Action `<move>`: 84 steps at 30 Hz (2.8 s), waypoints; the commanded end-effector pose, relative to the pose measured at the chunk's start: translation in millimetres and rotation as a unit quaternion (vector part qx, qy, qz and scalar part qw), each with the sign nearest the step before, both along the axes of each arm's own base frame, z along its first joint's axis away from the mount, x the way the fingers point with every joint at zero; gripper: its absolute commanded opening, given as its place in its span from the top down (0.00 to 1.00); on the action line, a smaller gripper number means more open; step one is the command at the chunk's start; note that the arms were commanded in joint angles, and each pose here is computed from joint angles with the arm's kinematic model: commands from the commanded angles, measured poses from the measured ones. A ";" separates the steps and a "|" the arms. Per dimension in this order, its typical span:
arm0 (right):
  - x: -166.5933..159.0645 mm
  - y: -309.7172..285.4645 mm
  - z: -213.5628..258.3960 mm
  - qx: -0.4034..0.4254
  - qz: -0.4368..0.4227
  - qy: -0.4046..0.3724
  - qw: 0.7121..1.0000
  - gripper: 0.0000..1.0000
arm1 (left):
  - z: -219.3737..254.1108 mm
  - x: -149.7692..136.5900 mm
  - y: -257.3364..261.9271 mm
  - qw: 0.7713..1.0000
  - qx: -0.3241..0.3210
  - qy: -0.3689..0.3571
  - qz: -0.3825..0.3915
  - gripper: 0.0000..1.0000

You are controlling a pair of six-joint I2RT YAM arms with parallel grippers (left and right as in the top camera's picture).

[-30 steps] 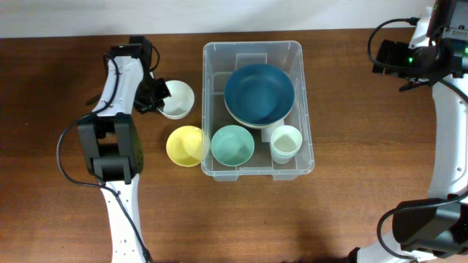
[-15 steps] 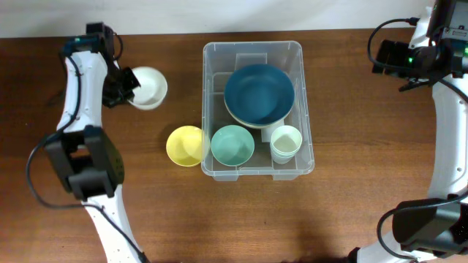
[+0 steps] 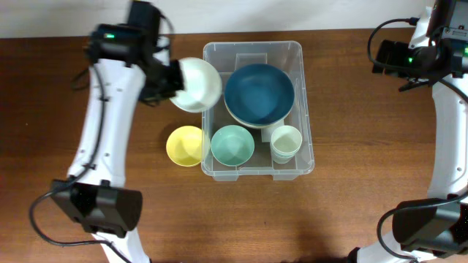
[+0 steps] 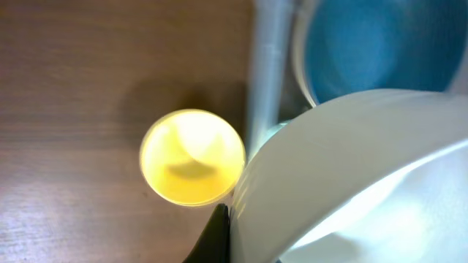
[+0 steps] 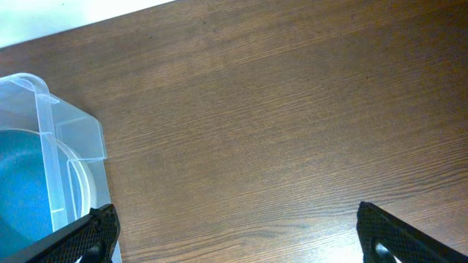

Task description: Pack container

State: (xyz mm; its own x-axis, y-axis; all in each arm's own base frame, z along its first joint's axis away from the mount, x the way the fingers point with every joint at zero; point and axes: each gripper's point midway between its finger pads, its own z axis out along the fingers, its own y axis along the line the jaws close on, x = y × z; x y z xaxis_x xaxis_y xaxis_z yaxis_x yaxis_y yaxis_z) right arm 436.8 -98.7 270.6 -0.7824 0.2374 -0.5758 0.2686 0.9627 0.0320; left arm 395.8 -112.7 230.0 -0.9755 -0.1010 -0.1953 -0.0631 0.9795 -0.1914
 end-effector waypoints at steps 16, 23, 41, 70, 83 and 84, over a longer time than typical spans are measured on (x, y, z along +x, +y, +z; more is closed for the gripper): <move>-0.4 -2.3 3.3 -0.001 -0.006 -0.005 1.000 0.00 | -49.6 -56.0 -90.0 0.986 0.058 0.047 -0.149 0.98; -0.4 -2.3 3.3 -0.001 -0.006 -0.005 1.000 0.01 | -88.9 -54.6 -89.3 0.985 0.063 0.060 -0.148 0.98; -0.4 -2.3 3.3 -0.001 -0.006 -0.005 1.000 0.01 | -109.2 -48.0 -77.3 0.984 0.100 0.050 -0.141 0.64; -0.4 -2.3 3.3 -0.001 -0.006 -0.005 1.000 0.01 | -20.4 -7.4 67.1 0.995 0.071 0.006 0.075 0.50; -0.4 -2.3 3.3 -0.001 -0.006 -0.005 1.000 0.01 | -119.7 -30.4 77.0 0.990 0.067 0.088 0.092 0.51; -0.4 -2.3 3.3 -0.001 -0.006 -0.005 1.000 0.01 | -125.3 -32.7 78.6 0.989 0.067 0.093 0.094 0.50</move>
State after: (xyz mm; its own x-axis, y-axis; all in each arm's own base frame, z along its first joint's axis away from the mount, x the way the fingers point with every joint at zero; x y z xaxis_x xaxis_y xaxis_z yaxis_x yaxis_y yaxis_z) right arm 436.8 -98.8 270.6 -0.7823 0.2377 -0.5758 0.2691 0.9626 0.0319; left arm 371.3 -39.3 115.9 -0.9711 -0.2301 -0.0635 -0.2297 0.9732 -0.0139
